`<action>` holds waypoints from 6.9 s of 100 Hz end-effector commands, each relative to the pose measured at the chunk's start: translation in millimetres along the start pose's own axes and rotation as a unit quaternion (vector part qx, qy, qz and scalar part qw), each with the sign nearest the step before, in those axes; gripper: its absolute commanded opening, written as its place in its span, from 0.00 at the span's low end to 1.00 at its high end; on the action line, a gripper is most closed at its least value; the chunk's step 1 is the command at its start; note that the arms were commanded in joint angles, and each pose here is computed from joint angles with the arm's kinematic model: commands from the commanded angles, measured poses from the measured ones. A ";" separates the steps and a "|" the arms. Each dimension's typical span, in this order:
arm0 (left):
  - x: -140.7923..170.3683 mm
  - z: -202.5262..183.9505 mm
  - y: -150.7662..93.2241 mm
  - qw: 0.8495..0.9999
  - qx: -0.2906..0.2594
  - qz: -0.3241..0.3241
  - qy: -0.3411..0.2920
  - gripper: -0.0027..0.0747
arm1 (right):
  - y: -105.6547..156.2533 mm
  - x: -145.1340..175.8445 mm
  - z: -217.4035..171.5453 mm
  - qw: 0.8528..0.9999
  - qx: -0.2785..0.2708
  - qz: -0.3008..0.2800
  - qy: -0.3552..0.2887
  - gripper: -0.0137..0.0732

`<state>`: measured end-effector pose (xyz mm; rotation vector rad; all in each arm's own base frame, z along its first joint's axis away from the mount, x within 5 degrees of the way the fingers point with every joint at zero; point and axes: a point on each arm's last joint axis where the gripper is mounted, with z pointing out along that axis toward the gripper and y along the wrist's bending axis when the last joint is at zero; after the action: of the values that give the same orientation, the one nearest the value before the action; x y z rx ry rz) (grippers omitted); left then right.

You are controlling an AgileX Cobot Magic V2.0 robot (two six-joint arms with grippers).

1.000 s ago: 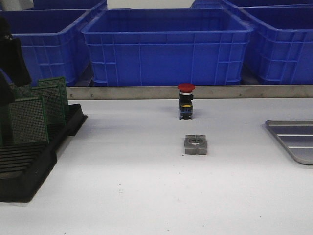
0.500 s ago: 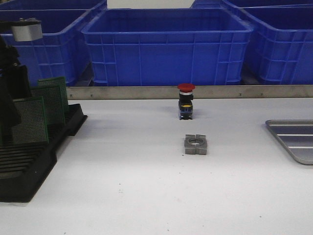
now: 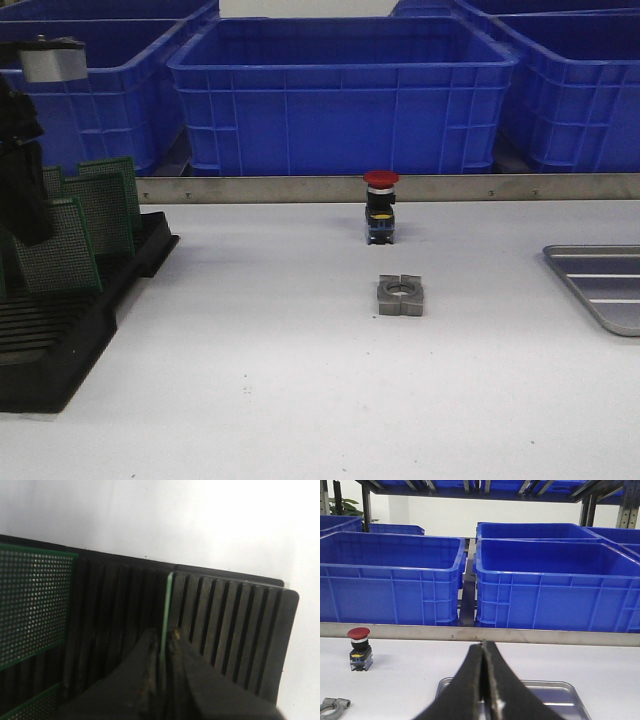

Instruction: Place circuit board on tray

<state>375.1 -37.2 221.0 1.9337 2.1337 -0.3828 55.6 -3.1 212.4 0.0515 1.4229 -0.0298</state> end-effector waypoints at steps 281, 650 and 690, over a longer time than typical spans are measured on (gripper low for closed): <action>-190.7 -77.6 -127.0 0.961 0.014 0.124 -0.245 0.01 | 60.3 -121.6 115.3 0.892 -0.351 -0.001 0.283 0.74; -191.0 -77.6 -126.4 0.961 0.011 0.123 -0.246 0.67 | -61.0 80.8 282.6 0.756 -0.134 0.289 0.572 0.65; -191.0 -77.6 -126.4 0.961 0.011 0.123 -0.246 0.67 | -64.2 67.2 283.7 0.781 -0.120 0.259 0.556 0.79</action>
<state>282.9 -198.8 337.9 1.8746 1.6390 -0.6876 339.8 -79.7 154.6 0.3247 2.6316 0.7986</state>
